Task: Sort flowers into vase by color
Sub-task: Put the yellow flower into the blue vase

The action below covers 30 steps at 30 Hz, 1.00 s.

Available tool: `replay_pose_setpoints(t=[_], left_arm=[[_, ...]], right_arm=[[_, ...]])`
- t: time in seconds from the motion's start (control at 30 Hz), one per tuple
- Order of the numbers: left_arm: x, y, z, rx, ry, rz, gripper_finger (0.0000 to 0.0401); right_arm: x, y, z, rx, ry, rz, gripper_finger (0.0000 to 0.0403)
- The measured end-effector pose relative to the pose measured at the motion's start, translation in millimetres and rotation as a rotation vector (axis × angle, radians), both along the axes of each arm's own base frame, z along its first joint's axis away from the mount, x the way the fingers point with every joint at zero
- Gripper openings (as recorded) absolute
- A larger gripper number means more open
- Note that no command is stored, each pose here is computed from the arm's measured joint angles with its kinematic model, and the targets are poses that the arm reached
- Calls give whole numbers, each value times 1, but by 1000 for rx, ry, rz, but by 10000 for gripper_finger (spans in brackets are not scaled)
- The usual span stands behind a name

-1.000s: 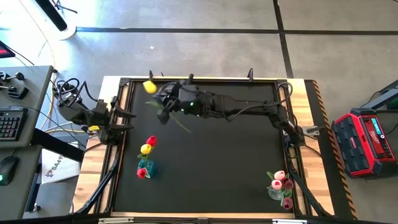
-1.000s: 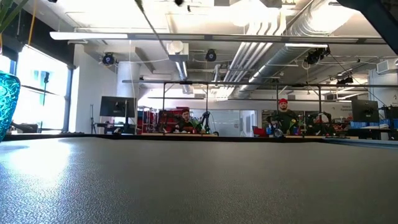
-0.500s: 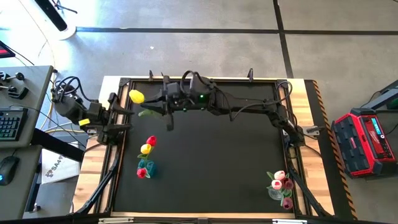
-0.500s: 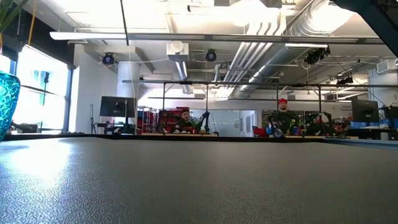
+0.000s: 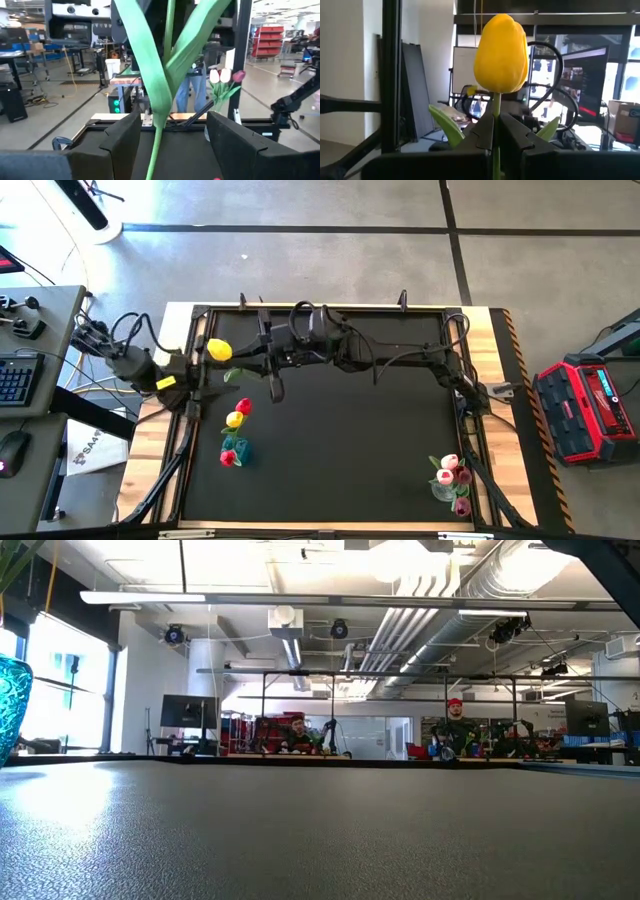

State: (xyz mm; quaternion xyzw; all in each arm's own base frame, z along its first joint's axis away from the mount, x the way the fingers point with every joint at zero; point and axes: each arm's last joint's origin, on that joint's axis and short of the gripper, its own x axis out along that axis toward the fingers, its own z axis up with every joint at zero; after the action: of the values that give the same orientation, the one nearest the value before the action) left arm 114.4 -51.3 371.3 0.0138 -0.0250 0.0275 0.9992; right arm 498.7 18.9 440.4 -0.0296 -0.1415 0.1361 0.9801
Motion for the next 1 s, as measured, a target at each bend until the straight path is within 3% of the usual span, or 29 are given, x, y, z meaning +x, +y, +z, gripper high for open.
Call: replay_pose_setpoints(t=[0.33,0.6,0.8,1.0], left_arm=[[23,2,-5,9,28,77,202],[25,-1,-3,42,9,-34,115],[25,-2,-4,92,11,-94,13],[16,5,-3,154,26,14,18]], right_arm=[[-1,14,0,4,1,14,4],[-1,22,-2,-13,20,19,4],[0,19,-4,109,73,40,10],[1,14,-4,263,93,-66,60]])
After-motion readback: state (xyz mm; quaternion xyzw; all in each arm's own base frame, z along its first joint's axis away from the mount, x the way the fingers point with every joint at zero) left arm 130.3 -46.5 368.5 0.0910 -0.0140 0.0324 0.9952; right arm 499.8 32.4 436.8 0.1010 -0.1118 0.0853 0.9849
